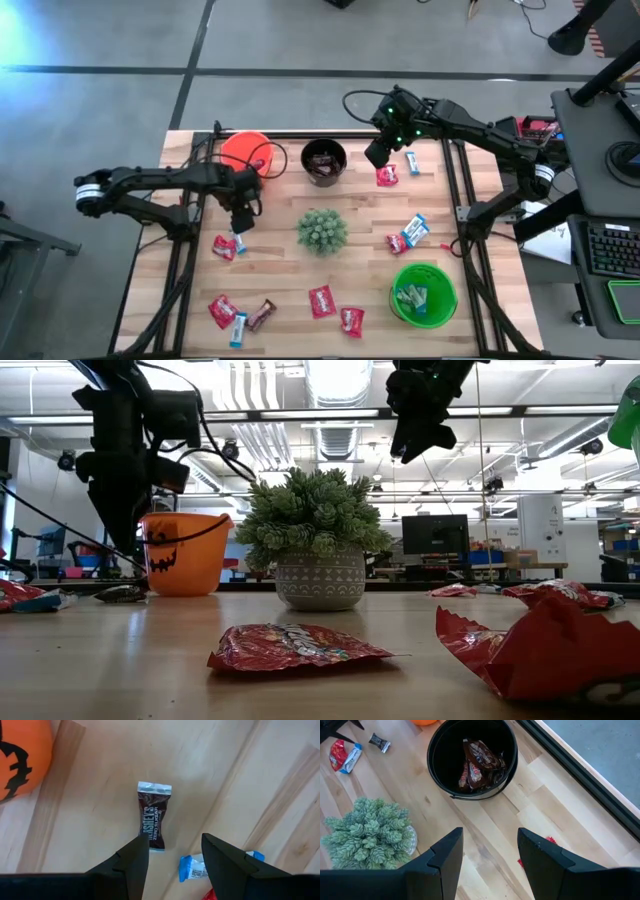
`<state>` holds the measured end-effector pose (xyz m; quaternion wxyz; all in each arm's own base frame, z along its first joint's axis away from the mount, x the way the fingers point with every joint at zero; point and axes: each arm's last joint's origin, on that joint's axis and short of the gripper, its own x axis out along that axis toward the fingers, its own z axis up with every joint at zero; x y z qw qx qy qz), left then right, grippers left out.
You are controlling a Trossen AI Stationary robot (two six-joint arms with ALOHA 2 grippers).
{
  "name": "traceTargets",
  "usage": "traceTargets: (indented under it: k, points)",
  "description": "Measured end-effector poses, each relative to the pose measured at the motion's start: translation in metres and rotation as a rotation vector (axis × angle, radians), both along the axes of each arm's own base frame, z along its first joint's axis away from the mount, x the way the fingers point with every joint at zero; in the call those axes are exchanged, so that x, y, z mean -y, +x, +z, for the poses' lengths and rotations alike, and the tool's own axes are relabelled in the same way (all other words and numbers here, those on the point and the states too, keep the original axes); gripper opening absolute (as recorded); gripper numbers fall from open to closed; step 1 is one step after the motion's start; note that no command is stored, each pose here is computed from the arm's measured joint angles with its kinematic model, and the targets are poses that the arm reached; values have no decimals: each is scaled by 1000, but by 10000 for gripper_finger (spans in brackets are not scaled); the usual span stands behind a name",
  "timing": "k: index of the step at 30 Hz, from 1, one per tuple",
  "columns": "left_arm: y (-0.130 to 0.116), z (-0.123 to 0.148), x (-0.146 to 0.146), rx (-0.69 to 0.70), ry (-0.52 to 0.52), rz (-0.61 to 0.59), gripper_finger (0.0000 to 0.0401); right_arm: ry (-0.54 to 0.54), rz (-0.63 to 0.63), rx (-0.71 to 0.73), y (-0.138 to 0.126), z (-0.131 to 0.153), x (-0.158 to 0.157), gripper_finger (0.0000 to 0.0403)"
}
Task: Sort candy
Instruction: Put the dark brown chocolate into the black bucket
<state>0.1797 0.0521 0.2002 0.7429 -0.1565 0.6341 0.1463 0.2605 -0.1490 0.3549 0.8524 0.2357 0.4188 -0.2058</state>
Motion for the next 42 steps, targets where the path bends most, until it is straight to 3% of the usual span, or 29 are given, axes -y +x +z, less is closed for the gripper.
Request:
traceTargets:
  k: [21,42]
  points:
    - [8,-12,4,-58,-44,-59,164,26,-36,7,0,0,0,178]
    - [18,-39,-2,-206,37,42,164,43,-33,-22,-2,-2,-1,178]
